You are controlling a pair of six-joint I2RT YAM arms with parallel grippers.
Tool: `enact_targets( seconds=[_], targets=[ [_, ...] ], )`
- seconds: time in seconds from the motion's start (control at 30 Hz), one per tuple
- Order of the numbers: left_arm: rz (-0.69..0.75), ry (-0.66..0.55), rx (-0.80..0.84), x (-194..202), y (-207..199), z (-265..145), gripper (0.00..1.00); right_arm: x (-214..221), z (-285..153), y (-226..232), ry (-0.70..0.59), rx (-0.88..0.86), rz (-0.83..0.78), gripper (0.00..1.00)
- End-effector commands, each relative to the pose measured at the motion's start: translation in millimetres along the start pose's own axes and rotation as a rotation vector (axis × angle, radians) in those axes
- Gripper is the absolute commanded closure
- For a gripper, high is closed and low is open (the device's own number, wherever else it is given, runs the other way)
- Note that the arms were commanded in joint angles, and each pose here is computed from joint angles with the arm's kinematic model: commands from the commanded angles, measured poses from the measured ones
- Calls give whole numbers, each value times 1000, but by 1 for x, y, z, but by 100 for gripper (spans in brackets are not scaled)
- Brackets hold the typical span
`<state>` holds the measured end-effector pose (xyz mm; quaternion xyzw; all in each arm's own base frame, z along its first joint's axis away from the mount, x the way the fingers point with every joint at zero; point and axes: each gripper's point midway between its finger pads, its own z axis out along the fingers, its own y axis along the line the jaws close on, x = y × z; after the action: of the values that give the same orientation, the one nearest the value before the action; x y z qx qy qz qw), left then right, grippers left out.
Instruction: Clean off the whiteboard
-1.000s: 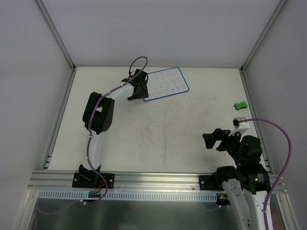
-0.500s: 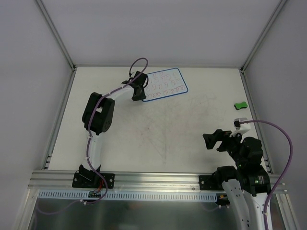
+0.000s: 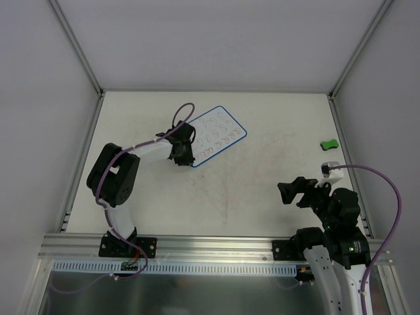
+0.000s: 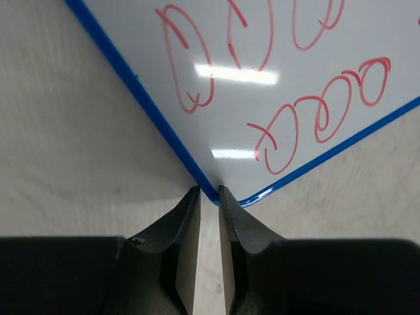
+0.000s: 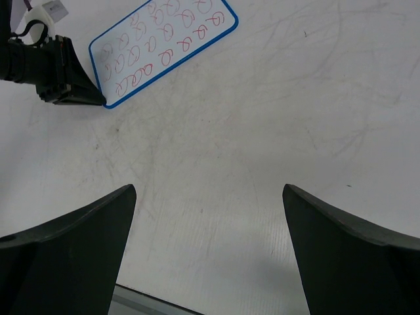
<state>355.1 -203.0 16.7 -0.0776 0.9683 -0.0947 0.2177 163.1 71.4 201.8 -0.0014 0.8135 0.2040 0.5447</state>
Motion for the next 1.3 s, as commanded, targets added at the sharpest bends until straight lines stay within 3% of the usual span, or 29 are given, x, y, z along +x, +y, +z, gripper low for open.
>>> enact_targets(
  seconds=[0.0, 0.3, 0.43, 0.5, 0.53, 0.6, 0.63, 0.73, 0.77, 1.07, 1.27],
  targets=[
    [45, 249, -87, 90, 38, -14, 84, -15, 0, 3, -47, 0, 26, 1],
    [121, 313, -85, 170, 61, -51, 84, -23, 11, -15, -11, 130, 94, 1],
    [132, 263, -38, 170, 53, -66, 80, -38, 17, -42, -23, 316, 143, 1],
    [140, 241, -22, 168, 50, -71, 70, -49, 20, -63, -39, 459, 184, 1],
    [141, 210, -7, 162, 48, -75, 55, -54, 20, -70, -46, 507, 193, 1],
    [147, 187, 9, 157, 45, -79, 40, -72, 18, -86, -88, 628, 210, 1],
    [154, 166, 30, 152, 41, -84, 25, -70, 27, -94, -52, 682, 215, 1],
    [155, 114, 80, 141, 33, -96, 7, -91, 30, -115, -72, 828, 215, 1],
    [157, 99, 92, 138, 31, -99, 1, -87, 43, -127, -21, 884, 217, 1],
    [225, -48, 197, 93, 22, -166, 1, -89, 105, -214, 142, 1084, 440, 1],
    [308, -111, 163, 67, 39, -194, 1, -73, 152, -268, 232, 1120, 597, 20]
  ],
)
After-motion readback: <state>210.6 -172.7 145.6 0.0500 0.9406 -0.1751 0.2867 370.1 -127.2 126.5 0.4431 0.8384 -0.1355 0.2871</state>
